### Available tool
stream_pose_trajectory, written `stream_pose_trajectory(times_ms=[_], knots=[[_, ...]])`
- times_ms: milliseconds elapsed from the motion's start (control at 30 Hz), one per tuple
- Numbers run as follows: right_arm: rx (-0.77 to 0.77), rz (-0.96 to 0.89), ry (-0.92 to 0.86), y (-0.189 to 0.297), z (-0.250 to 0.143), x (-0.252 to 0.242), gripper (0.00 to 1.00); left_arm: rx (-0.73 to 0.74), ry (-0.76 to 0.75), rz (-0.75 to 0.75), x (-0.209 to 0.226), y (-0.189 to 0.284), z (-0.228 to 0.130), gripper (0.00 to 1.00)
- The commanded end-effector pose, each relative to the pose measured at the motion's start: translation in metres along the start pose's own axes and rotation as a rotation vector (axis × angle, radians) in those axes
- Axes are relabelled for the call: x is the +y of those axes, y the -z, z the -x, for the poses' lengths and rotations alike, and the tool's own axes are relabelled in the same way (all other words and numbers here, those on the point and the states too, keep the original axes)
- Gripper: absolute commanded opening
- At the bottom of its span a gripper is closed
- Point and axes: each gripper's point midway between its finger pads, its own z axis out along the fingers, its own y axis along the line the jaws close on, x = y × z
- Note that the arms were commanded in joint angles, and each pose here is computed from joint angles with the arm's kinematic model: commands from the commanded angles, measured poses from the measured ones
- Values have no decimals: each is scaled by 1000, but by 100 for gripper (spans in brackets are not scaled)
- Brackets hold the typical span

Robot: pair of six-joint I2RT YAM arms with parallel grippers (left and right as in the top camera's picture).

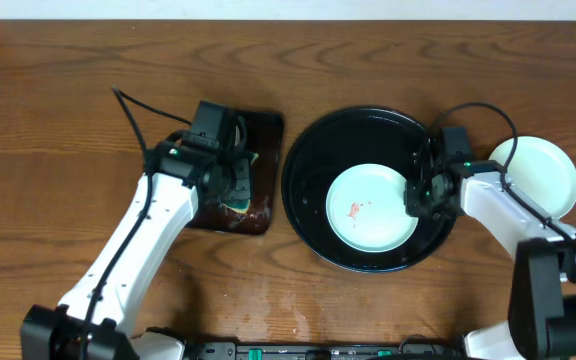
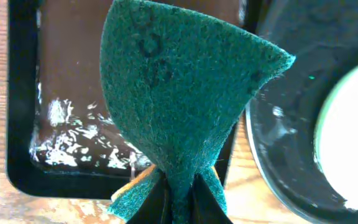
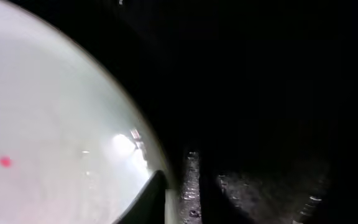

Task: Clean dirty plates on tray and stack at the side
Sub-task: 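Move the sponge over to the green plate with the left gripper, then scrub the plate's red stain with the sponge while right gripper holds rim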

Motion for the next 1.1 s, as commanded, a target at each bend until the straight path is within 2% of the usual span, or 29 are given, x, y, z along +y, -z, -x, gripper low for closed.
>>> stream_pose_trajectory(times_ms=[0,167,367,667,900,1067], knots=[[42,48,-6,-9,-9,5,2,-14,-17,-115,-22,15,4,7],[30,82,-13,-9,-5,11,1,-8,-56,-252,-56,18,2,7],[29,76,-50,-9,-5,10,1,-48,-93,-341,-111,13,2,7],[36,79,-1,-10,-9,24,1,60,-142,-441,-206,-47,-41,7],[38,80,11,-10,-10,27,1,179,-124,-377,-216,-115,-74,8],[40,79,11,-10,-11,27,1,221,-83,-217,-178,-158,-80,7]])
